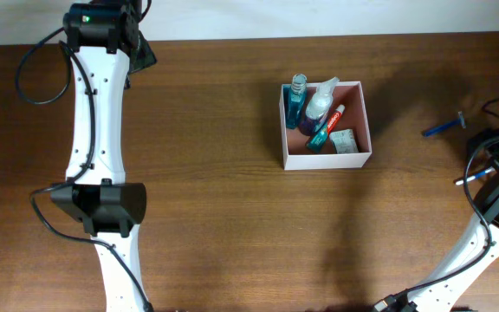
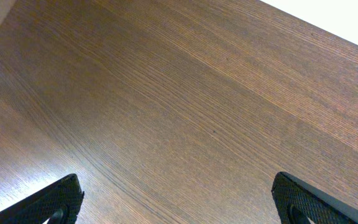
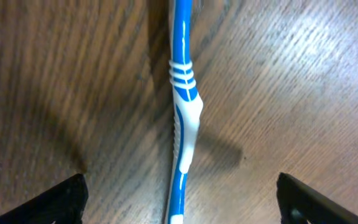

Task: Pack container
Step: 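Lower the right gripper over the toothbrush handle and align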

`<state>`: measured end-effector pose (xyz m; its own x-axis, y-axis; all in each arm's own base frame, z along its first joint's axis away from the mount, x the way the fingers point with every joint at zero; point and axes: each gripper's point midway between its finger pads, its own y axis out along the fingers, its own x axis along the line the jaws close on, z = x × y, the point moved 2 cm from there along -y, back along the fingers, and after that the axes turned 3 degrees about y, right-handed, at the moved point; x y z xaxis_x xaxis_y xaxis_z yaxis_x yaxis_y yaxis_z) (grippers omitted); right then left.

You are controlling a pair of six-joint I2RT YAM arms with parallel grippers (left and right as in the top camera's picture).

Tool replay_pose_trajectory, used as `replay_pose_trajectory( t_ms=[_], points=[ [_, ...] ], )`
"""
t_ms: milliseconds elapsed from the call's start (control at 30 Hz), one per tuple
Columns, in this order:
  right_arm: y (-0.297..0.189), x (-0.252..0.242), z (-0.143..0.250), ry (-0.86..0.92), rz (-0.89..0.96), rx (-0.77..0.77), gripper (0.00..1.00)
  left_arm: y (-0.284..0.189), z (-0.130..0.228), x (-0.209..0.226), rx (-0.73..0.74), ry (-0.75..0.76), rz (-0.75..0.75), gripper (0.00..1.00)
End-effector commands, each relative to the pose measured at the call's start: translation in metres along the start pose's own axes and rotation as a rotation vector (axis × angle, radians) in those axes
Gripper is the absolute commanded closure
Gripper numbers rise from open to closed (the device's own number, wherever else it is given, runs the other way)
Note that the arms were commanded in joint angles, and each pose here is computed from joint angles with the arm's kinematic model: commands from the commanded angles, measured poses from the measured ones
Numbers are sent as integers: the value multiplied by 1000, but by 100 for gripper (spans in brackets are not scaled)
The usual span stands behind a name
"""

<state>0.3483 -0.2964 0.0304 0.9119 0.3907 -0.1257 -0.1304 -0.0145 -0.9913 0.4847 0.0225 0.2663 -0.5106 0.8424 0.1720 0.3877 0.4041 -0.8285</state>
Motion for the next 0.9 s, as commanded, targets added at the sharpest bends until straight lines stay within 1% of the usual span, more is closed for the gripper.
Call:
replay_pose_trajectory(
  t_ms=[0, 133, 167, 400, 533, 867],
  points=[
    [-3, 1, 1, -27, 1, -10, 11, 5, 1, 1, 5, -7, -19, 1],
    [-2, 0, -1, -34, -14, -8, 20, 5, 1, 1, 5, -7, -19, 0],
    [-2, 0, -2, -42, -24, -5, 21, 5, 1, 1, 5, -7, -19, 1],
    [-1, -6, -6, -15, -57, 10, 21, 5, 1, 1, 5, -7, -19, 1],
    [-1, -3, -7, -30, -106, 21, 21, 5, 1, 1, 5, -7, -19, 1],
    [-1, 0, -12, -76, -123, -2, 20, 5, 1, 1, 5, -7, -19, 1]
  ],
)
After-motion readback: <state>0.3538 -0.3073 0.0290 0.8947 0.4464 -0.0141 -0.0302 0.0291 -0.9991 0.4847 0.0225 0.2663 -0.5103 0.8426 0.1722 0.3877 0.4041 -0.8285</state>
